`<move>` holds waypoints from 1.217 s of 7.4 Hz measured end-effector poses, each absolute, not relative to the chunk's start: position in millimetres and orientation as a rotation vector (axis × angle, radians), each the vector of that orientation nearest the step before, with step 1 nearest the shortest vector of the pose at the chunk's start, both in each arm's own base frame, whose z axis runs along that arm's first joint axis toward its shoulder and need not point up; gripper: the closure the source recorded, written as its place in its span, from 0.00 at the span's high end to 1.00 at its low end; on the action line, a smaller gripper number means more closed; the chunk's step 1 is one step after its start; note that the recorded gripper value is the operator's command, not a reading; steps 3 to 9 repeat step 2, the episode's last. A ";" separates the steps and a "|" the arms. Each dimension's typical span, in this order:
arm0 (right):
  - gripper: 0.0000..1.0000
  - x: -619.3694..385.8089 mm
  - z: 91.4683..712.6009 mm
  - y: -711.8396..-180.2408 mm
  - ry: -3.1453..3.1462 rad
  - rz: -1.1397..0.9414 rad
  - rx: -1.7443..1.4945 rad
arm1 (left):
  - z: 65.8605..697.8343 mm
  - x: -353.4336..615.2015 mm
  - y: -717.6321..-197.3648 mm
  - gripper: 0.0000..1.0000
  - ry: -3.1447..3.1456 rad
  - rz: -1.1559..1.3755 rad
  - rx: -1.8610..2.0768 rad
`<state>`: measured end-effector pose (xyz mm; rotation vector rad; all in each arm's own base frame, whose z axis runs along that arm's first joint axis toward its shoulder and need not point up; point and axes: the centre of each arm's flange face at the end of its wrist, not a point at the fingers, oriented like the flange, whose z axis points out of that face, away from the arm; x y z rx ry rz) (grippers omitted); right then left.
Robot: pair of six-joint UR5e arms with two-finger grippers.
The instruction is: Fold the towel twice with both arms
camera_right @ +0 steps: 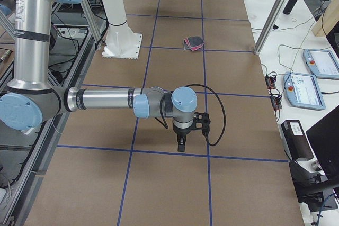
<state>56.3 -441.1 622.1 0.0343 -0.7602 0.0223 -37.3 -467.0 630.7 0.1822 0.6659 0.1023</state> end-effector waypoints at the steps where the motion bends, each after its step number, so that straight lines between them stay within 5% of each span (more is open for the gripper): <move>1: 1.00 60.8 619.8 -439.5 -0.763 0.032 0.040 | 630.9 -37.2 -466.9 1.00 0.666 0.103 0.182; 9: 1.00 63.4 619.6 -437.9 -0.765 0.038 0.042 | 631.1 -37.2 -467.0 1.00 0.666 0.103 0.182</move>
